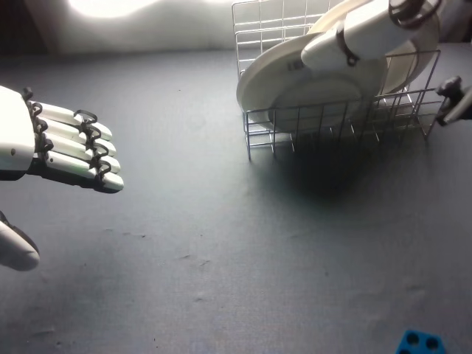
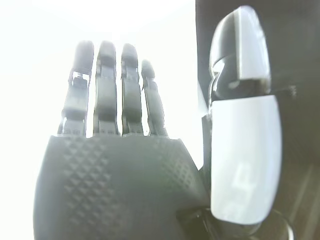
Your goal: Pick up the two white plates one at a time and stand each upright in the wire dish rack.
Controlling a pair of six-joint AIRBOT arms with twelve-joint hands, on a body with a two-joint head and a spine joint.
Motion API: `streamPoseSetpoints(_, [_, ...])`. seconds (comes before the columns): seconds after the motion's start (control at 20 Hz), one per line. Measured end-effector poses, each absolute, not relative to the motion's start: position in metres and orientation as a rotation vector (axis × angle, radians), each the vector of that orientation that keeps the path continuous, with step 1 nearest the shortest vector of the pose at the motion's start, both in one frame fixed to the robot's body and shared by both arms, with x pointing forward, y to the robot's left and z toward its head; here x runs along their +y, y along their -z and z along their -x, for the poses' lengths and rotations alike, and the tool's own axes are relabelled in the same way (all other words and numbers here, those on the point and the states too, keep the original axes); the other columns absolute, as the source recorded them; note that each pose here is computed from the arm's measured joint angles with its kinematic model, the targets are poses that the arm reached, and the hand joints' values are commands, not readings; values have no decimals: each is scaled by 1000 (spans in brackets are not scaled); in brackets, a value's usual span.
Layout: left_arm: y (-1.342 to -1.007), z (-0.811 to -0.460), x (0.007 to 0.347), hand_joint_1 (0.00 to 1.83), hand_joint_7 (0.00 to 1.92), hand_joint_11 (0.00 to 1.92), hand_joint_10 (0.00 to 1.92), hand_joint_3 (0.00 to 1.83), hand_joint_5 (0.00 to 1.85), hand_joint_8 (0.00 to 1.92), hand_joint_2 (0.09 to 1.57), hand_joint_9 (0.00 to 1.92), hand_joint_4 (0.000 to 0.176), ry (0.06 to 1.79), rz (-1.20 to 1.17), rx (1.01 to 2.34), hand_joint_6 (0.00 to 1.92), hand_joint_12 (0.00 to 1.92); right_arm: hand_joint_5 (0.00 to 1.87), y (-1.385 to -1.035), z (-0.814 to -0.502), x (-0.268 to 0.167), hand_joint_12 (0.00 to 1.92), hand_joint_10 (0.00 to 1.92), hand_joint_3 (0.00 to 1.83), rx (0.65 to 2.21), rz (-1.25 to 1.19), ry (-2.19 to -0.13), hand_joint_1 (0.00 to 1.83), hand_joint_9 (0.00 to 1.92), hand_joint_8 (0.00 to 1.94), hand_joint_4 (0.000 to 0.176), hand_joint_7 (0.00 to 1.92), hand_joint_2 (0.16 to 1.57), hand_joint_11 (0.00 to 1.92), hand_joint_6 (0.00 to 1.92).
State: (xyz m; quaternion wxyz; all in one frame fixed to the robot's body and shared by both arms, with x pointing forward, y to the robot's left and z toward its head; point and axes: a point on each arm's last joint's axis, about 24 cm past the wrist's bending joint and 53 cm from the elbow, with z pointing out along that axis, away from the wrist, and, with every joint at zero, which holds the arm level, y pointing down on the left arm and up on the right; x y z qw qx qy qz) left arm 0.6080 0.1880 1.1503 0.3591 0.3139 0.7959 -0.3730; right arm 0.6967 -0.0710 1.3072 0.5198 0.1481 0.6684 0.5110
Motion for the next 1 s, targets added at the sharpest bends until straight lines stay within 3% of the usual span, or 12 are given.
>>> streamPoseSetpoints(0.2, [-1156, -605, 186, 0, 147, 0, 1, 0, 166, 2, 1057, 107, 0, 984, -837, 2018, 4, 174, 213, -1324, -678, -76, 1029, 105, 0, 1539, -269, -1189, 1036, 260, 1, 0, 305, 963, 0, 1])
streamPoseSetpoints(0.35, [-1167, -612, 191, 0, 135, 17, 14, 0, 136, 10, 1058, 88, 0, 962, -844, 1969, 10, 28, 194, -1336, -680, -101, 997, 89, 0, 1473, -305, -1170, 1011, 244, 0, 0, 281, 966, 0, 0])
streamPoseSetpoints(0.45, [-1179, -612, 185, 0, 148, 24, 15, 2, 152, 12, 1064, 101, 0, 983, -848, 1927, 13, 31, 215, -1353, -669, -121, 1019, 88, 0, 1368, -258, -1126, 1003, 262, 4, 0, 292, 956, 0, 7])
streamPoseSetpoints(0.6, [-1182, -600, 173, 0, 159, 0, 1, 0, 170, 5, 1059, 112, 0, 1028, -889, 1904, 6, 132, 229, -1356, -651, -128, 1065, 85, 2, 1338, -179, -1111, 1020, 271, 6, 0, 310, 968, 0, 9])
streamPoseSetpoints(0.7, [-1181, -598, 173, 0, 228, 0, 11, 1, 191, 8, 1065, 196, 0, 1028, -902, 1907, 1, 314, 226, -1357, -645, -131, 1072, 91, 18, 1338, -150, -1086, 967, 286, 11, 0, 327, 1006, 0, 7])
streamPoseSetpoints(0.8, [-1181, -599, 176, 0, 423, 0, 13, 0, 284, 8, 1084, 401, 0, 1013, -904, 1907, 5, 702, 285, -1356, -641, -138, 1145, 104, 11, 1342, -150, -1074, 886, 328, 20, 0, 368, 1009, 0, 29])
streamPoseSetpoints(0.85, [-1181, -599, 180, 0, 627, 91, 55, 2, 490, 31, 1106, 595, 0, 1004, -902, 1912, 32, 917, 417, -1355, -640, -139, 1273, 169, 0, 1351, -148, -1068, 1024, 464, 67, 0, 505, 939, 0, 77])
streamPoseSetpoints(0.9, [-1181, -599, 182, 0, 782, 194, 110, 1, 619, 61, 1110, 751, 0, 996, -901, 1914, 46, 1107, 470, -1353, -640, -140, 1378, 228, 0, 1361, -144, -1064, 1017, 525, 103, 0, 581, 923, 0, 97])
streamPoseSetpoints(0.95, [-1181, -599, 183, 157, 800, 423, 923, 0, 673, 707, 1107, 721, 0, 998, -898, 1913, 621, 1486, 511, -1348, -639, -141, 1659, 1103, 0, 1386, -142, -1057, 888, 368, 521, 0, 556, 935, 125, 196])
streamPoseSetpoints(1.0, [-1181, -599, 183, 245, 744, 626, 1628, 0, 592, 1432, 1082, 713, 0, 999, -899, 1912, 1249, 1834, 318, -1344, -639, -142, 1869, 1757, 0, 1403, -140, -1049, 781, 411, 1548, 0, 388, 918, 331, 1062])
